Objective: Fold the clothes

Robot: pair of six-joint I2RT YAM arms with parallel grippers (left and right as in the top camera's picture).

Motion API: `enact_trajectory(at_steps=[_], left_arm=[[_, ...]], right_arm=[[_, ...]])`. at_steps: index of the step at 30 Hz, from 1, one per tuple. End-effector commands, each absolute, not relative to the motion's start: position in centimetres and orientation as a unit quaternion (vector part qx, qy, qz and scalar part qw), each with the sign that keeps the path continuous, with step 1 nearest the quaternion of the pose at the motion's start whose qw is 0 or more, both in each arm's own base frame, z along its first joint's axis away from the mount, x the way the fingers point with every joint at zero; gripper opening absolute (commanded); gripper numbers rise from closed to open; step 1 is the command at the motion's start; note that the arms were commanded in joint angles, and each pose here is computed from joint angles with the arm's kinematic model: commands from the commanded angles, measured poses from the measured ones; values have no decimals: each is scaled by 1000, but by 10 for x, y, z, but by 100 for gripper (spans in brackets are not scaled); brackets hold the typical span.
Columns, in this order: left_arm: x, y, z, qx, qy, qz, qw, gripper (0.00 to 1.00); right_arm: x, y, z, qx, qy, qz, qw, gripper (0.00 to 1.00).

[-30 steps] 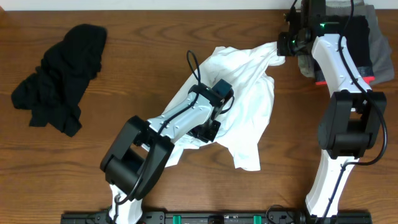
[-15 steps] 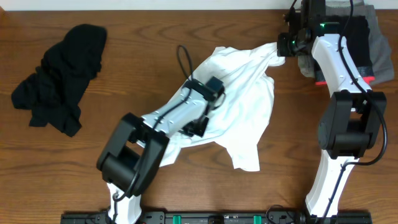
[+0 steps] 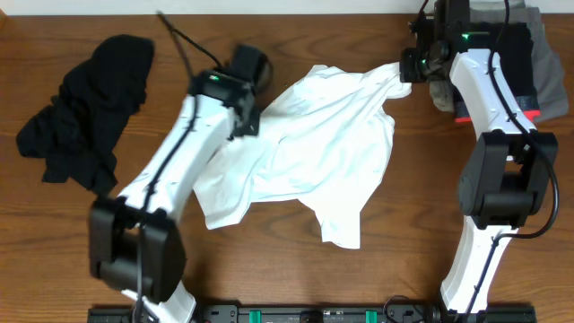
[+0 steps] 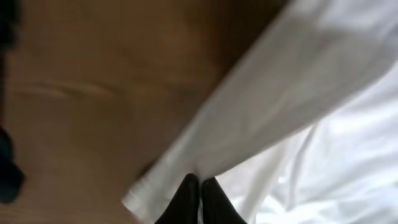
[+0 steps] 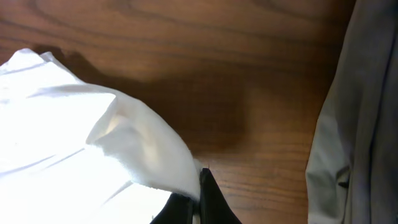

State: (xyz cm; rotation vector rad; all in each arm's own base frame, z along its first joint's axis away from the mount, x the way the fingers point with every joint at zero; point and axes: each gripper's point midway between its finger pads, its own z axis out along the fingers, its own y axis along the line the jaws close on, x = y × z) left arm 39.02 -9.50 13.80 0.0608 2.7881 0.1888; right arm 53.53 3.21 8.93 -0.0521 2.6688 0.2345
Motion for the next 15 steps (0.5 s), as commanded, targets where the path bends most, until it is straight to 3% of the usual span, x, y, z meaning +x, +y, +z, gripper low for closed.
enact_trajectory(at_steps=[1, 7, 15], left_arm=[[406, -80, 170, 16, 972, 72, 224, 6], [426, -54, 217, -11, 952, 87, 293, 6], [430, -26, 321, -55, 909, 72, 408, 6]], right_arm=[[537, 25, 110, -20, 964, 91, 247, 1], [528, 15, 151, -22, 957, 96, 274, 1], [493, 7, 239, -47, 939, 78, 330, 1]])
